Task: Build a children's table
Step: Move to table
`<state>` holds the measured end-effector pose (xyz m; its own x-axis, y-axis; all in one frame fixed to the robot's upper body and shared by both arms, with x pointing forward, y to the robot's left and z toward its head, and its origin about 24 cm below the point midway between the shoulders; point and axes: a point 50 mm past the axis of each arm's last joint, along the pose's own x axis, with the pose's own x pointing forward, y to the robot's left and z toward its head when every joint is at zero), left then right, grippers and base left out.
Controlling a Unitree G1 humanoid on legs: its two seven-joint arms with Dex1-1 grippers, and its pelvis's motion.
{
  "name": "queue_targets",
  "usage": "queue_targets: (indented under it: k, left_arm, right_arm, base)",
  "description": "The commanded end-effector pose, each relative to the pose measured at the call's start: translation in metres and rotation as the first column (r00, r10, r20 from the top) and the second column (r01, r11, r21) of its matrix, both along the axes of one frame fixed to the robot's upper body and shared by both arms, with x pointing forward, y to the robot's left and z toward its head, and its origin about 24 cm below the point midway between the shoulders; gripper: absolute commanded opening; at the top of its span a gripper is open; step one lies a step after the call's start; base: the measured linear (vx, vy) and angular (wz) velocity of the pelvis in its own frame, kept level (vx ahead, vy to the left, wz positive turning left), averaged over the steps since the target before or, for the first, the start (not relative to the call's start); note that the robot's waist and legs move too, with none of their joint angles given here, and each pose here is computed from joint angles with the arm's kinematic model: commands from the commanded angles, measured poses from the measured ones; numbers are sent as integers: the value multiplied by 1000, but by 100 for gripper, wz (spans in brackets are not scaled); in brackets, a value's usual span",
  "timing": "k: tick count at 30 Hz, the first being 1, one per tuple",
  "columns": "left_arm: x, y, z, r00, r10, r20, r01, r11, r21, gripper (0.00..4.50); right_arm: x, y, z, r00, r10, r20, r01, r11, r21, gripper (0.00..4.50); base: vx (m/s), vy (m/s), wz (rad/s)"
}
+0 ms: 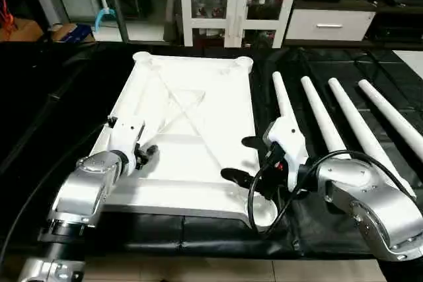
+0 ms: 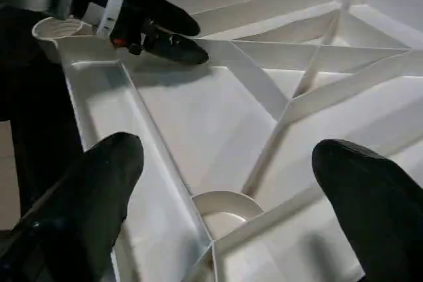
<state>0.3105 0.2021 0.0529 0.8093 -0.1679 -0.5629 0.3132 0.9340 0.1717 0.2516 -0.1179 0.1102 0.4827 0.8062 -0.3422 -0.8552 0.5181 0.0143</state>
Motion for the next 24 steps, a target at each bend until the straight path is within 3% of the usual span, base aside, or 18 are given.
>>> queue_targets:
  k: [1, 8, 13, 24]
  left_arm:
    - [8, -7, 6, 997, -74, 1, 74, 997, 5, 274]
    - [15, -10, 6, 991, -128, -29, 129, 991, 23, 222]
    - [19, -8, 4, 982, -162, -98, 169, 983, 76, 184]
    - [30, 8, 7, 995, -7, -96, 9, 1000, 17, 103]
  right_arm:
    - [-3, 2, 3, 1000, 24, 0, -24, 1000, -6, 450]
    - [-3, 2, 3, 1000, 26, -1, -26, 999, -19, 450]
    - [-4, 1, 2, 1000, 22, 2, -22, 999, -34, 450]
    - [-5, 5, 1, 1000, 23, 1, -23, 999, -28, 450]
  base:
    - [0, 0, 0]
    - [0, 0, 0]
    - [0, 0, 0]
    - [0, 0, 0]
